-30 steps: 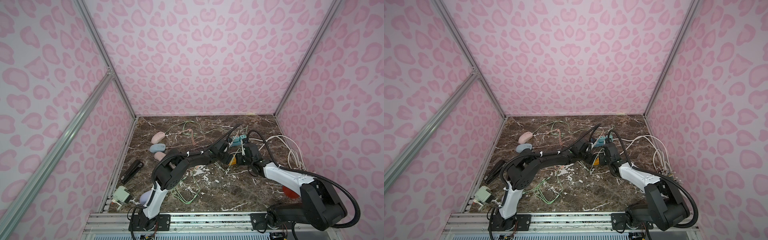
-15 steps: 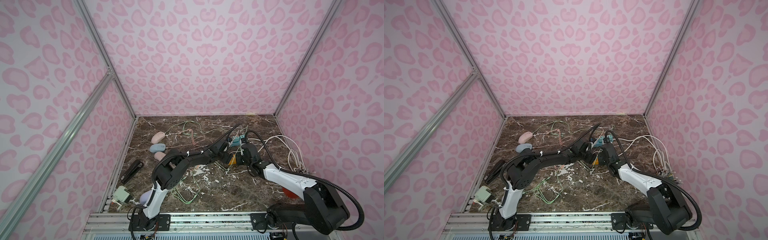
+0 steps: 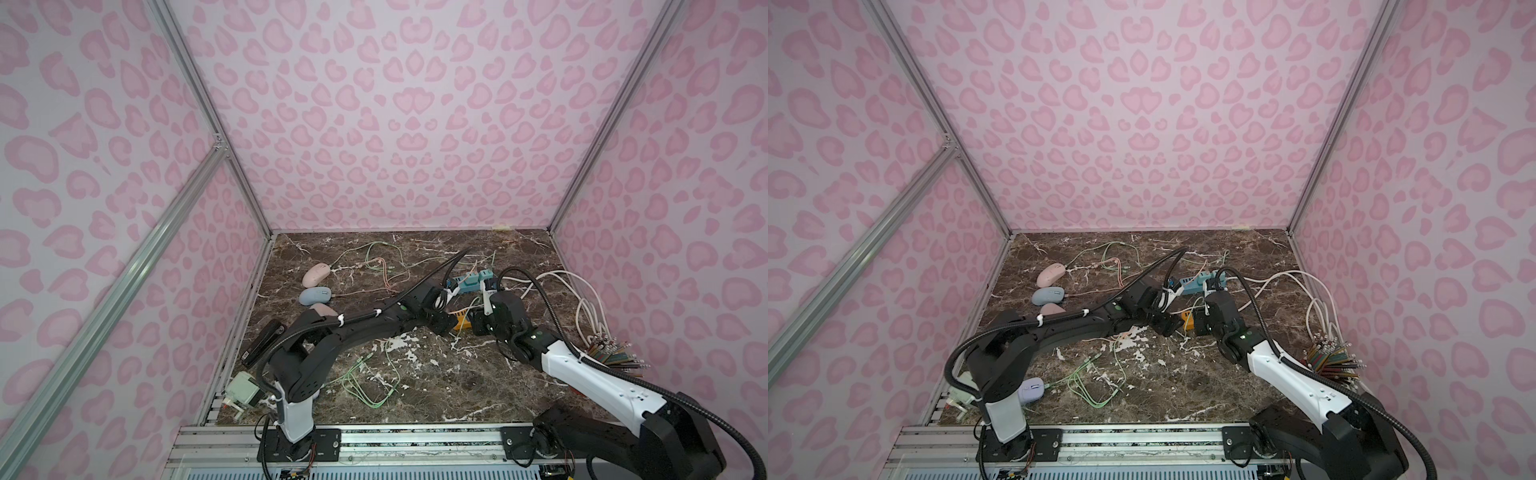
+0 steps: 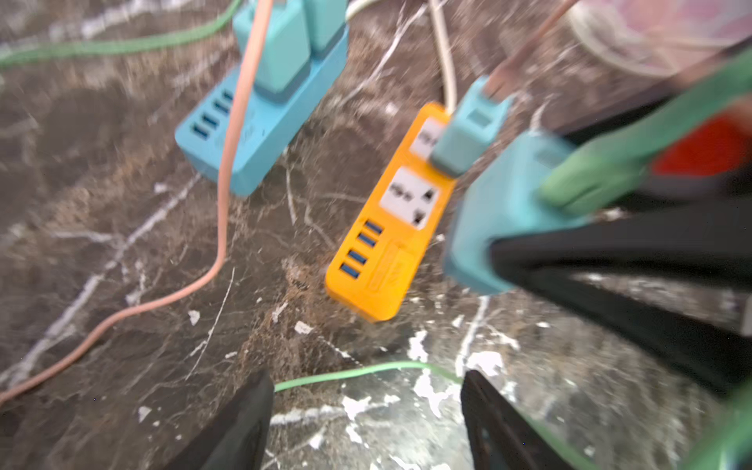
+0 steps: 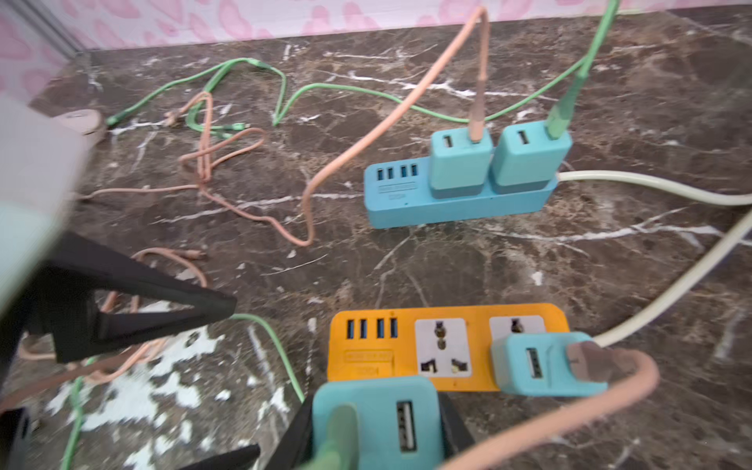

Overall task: Unplug the wireless mouse
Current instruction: Remove the plug from the socket.

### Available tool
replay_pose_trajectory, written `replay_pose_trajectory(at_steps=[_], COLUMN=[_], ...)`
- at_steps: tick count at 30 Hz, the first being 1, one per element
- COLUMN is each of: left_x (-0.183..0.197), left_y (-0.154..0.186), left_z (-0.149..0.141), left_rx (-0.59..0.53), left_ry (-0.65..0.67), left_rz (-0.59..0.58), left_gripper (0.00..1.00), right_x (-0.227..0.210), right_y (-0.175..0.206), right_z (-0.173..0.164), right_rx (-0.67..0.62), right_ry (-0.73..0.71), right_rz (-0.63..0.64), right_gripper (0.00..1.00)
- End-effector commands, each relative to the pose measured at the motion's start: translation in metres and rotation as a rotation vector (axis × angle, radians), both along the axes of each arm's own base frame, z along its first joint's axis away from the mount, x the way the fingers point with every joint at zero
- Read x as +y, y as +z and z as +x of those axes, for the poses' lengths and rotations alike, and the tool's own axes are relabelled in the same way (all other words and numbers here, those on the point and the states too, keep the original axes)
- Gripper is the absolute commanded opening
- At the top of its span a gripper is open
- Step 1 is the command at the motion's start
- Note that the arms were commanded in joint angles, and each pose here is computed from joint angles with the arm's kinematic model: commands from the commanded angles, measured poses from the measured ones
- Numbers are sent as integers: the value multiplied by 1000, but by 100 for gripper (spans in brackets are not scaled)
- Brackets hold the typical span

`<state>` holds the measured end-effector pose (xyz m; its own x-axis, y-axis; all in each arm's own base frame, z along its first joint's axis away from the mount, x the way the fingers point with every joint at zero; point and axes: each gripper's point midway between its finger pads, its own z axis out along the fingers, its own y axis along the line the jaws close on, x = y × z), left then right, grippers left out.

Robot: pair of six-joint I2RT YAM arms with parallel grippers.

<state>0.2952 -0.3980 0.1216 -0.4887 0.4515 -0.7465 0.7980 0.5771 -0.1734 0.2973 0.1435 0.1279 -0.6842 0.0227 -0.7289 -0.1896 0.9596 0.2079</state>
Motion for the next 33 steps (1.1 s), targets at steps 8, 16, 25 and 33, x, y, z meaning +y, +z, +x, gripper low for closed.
replay_pose_trajectory(at_steps=[8,16,25,33], left_x=[-3,-3,17,55], left_y=[41,46,63,61], left_z=[-38,-36,-29,-36], left_rx=[-31,-40,-69,-47], left_ry=[-174,-181,-69,54], left_rz=[-169,-160,-135,-77], left_gripper=[76,73,74,75], right_x=[28,9,2,16], right_y=[10,-8,-48,-74], right_z=[-56,-64,-36,-55], right_rx=[146,198,350,553], right_ry=[151,48,-50,46], right_rz=[229,188,18,-60], right_gripper=[30,30,30,31])
